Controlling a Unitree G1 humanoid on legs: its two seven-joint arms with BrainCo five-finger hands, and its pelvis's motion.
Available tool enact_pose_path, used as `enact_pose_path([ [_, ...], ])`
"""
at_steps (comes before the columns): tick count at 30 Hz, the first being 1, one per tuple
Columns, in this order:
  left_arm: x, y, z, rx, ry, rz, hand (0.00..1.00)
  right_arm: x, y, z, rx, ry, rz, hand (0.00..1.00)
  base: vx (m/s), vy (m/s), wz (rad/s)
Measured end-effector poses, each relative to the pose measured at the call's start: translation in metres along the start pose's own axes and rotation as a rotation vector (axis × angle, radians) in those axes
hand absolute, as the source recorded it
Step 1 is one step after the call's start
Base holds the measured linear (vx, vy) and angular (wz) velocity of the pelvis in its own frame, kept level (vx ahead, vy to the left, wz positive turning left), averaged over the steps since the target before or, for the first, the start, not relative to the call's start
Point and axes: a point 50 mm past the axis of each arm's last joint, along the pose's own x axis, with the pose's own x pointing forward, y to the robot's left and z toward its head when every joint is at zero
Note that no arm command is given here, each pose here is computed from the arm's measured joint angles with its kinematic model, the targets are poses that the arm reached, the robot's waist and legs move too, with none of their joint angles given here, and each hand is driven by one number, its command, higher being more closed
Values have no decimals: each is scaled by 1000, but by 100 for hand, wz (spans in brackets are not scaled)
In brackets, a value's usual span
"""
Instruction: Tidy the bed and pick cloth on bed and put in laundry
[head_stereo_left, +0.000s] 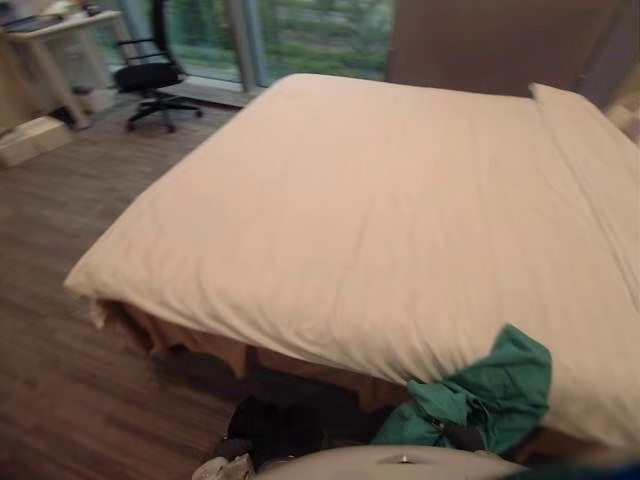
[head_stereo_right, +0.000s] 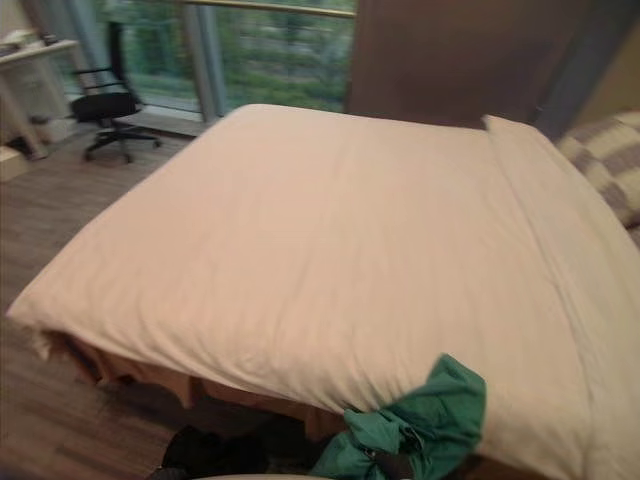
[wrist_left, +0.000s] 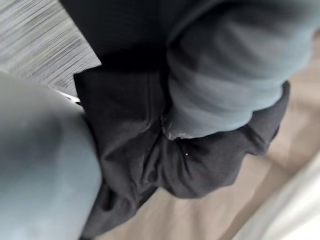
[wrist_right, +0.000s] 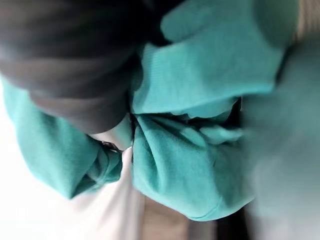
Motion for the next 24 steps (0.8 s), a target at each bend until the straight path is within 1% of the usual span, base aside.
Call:
enact_pose_path([
  [4, -2, 6, 1, -73, -47, 25, 100, 5, 8, 3, -149, 36, 86, 100, 103, -43, 61],
  [6, -2, 6, 3, -70, -60, 25, 100, 7, 10, 3, -170, 45, 101, 100, 44, -81, 90],
  [9, -2, 4, 14, -53, -105, 13, 100, 7, 16, 1, -150, 48, 107, 100, 29, -35, 130],
  [10, -1, -3, 16, -46, -112, -5, 100, 5, 14, -2, -142, 56, 97, 100, 151, 24, 250],
  [11, 0, -13, 15, -11, -116, -34, 100, 4, -1, -3, -151, 66, 57, 100, 166, 64, 245],
  [12, -1, -19, 10, -5, -103, -47, 100, 3, -9, -2, -152, 69, 34, 100, 154, 78, 286],
  [13, 0, -24, 9, 6, -100, -53, 100, 7, -15, 10, -142, 38, 19, 100, 51, 19, 187],
  [14, 1, -26, 13, 12, -109, -59, 100, 11, -12, 22, -136, 7, 24, 100, 7, -22, 170],
  [15, 1, -27, 13, 15, -109, -62, 100, 13, -10, 25, -122, -4, 27, 100, -15, -23, 101],
  [16, 4, -35, 19, 33, -114, -83, 100, 15, -9, 32, -77, -27, 18, 100, 10, -7, 87],
  [17, 4, -34, 20, 34, -113, -83, 100, 16, -8, 34, -68, -35, 16, 100, 24, 52, 104],
  [18, 4, -36, 22, 65, -109, -90, 100, 17, -8, 39, -37, -49, 12, 100, 23, 57, 109],
  [20, 4, -41, 18, 115, -87, -114, 100, 16, -12, 36, -6, -32, -1, 100, 13, 70, 123],
  [22, 6, -43, 16, 185, -48, -138, 100, 14, -18, 30, 79, -7, -50, 100, 20, 135, 124],
  [24, 6, -40, 20, 198, -52, -146, 100, 15, -14, 29, 106, -4, -59, 100, 69, 101, 61],
])
